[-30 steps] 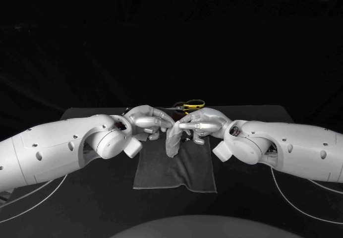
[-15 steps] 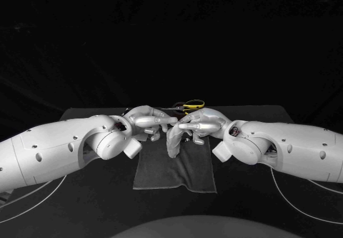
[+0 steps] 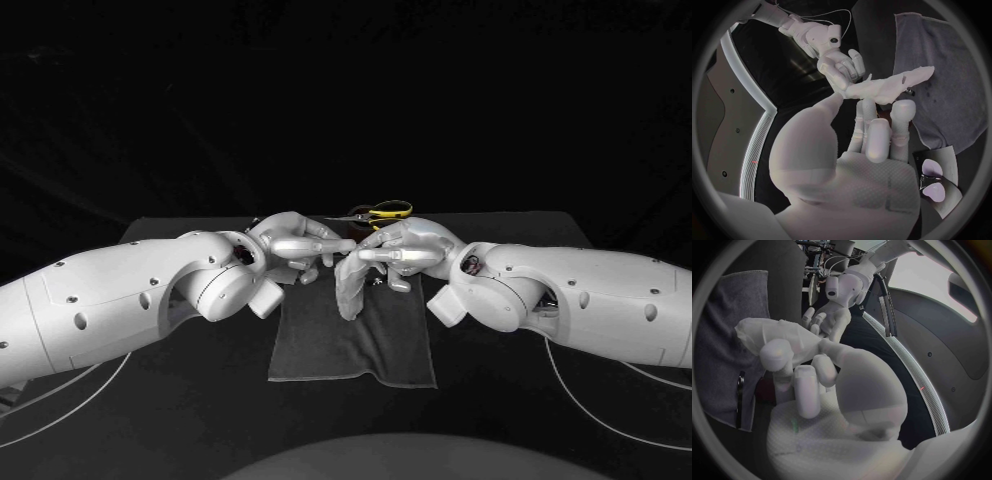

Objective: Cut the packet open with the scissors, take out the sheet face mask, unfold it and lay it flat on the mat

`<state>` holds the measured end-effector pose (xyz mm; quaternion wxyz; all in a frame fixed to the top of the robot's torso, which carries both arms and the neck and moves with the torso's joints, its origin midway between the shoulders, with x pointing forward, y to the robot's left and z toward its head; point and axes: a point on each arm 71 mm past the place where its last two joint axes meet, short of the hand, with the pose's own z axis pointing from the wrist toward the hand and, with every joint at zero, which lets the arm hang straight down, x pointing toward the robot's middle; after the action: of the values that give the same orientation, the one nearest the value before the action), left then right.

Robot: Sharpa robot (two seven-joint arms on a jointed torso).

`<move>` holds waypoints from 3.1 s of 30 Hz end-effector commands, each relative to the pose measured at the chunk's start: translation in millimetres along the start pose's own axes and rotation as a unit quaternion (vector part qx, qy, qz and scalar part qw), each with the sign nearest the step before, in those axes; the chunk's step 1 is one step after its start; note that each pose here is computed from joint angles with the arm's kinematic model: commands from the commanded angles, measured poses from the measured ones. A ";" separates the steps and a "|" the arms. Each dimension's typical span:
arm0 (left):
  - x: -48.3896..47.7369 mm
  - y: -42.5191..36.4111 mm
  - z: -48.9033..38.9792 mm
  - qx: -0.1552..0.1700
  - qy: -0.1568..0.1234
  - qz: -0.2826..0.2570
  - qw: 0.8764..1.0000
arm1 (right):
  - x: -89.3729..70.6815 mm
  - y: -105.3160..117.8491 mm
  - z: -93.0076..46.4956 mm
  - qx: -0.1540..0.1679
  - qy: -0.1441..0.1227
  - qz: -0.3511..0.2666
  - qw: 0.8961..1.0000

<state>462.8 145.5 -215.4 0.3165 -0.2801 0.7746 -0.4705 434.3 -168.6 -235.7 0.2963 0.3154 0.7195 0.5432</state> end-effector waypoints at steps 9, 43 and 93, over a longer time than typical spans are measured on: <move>5.3 -2.8 1.7 0.006 0.015 0.021 1.000 | 1.9 1.6 1.9 -0.005 0.003 -0.005 1.000; 7.8 -5.4 2.5 0.025 0.037 -0.012 0.999 | 2.4 0.7 4.1 -0.002 0.000 -0.013 1.000; -1.3 -2.0 0.5 0.015 -0.005 0.048 0.999 | 0.3 0.8 -0.8 -0.008 -0.004 -0.018 1.000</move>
<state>464.9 147.0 -213.9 0.3369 -0.2610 0.7723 -0.4711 433.9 -169.8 -236.1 0.3090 0.3078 0.7212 0.5382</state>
